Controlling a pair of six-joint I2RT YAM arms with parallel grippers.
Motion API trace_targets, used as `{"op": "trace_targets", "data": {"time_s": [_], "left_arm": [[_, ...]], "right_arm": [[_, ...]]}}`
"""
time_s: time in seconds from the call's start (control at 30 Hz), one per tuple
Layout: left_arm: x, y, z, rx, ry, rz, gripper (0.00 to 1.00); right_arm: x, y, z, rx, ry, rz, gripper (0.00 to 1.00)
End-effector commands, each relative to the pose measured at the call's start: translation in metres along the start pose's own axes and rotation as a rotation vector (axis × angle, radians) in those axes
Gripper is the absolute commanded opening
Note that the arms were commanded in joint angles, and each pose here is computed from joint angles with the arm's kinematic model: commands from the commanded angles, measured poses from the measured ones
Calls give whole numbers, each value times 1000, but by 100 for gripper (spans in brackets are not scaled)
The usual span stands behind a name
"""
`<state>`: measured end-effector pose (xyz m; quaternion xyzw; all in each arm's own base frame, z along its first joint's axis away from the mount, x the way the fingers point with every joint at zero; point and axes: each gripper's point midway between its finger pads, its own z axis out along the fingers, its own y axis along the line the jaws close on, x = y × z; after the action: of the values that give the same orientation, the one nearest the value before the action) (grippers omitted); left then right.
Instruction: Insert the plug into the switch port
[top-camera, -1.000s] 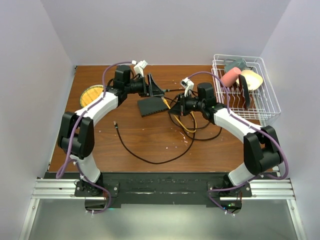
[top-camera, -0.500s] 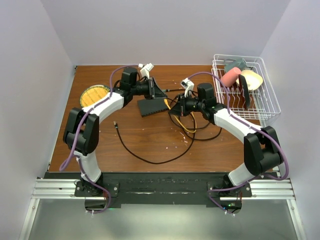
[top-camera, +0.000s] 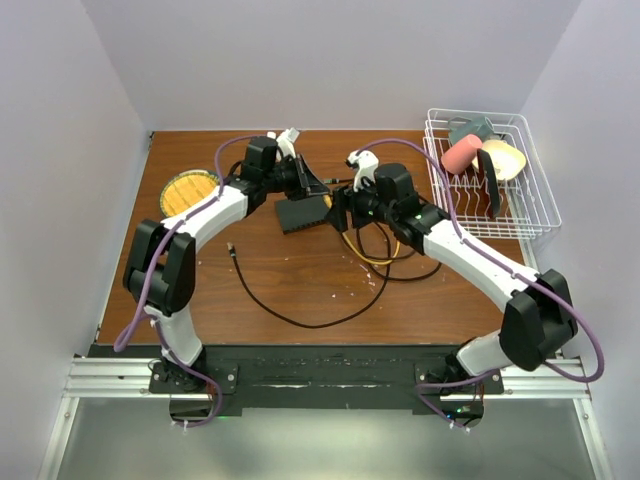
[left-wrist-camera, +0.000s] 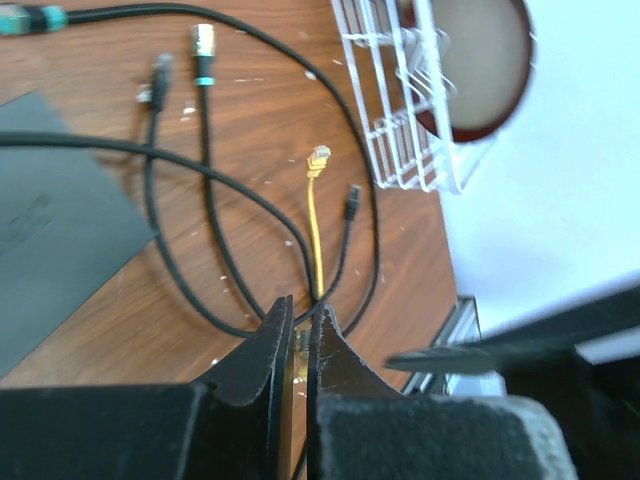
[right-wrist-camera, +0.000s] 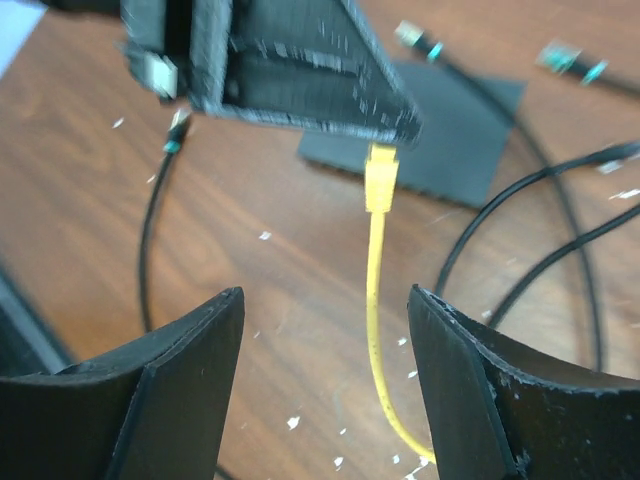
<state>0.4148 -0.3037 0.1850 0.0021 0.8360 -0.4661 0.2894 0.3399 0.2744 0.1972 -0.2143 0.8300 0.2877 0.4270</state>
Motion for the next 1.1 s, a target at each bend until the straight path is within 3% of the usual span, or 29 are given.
{"op": "trace_targets", "data": {"time_s": [0.0,0.33,0.67,0.7,0.8,0.83,1.0,1.07], "left_arm": [[-16,-13,-19,-82,-99,-35,0],[-18,-27,-23,-52,-117,-59,0],[-12,-30,-22,-18,-98,-67,0],[-12,-32,-23,-12,-95,-67,0],[-10,-34,-24,0,-92,-68,0],[-7,-32,-24,-1,-84,-71,0],[-6,-30,-26,-11,-78,-28,0],[-5,-28,-28,-24,-75,-8,6]], "right_arm": [[-22,-18,-12,224,-54,-110,70],[-13,-3,10,350,-71,-186,50],[-24,-15,22,489,-129,-191,42],[-17,-18,30,498,-110,-196,39],[-14,-20,39,504,-90,-204,13],[-11,-20,42,501,-77,-206,0],[-12,-14,35,465,-95,-196,0],[-16,-10,27,452,-107,-190,0]]}}
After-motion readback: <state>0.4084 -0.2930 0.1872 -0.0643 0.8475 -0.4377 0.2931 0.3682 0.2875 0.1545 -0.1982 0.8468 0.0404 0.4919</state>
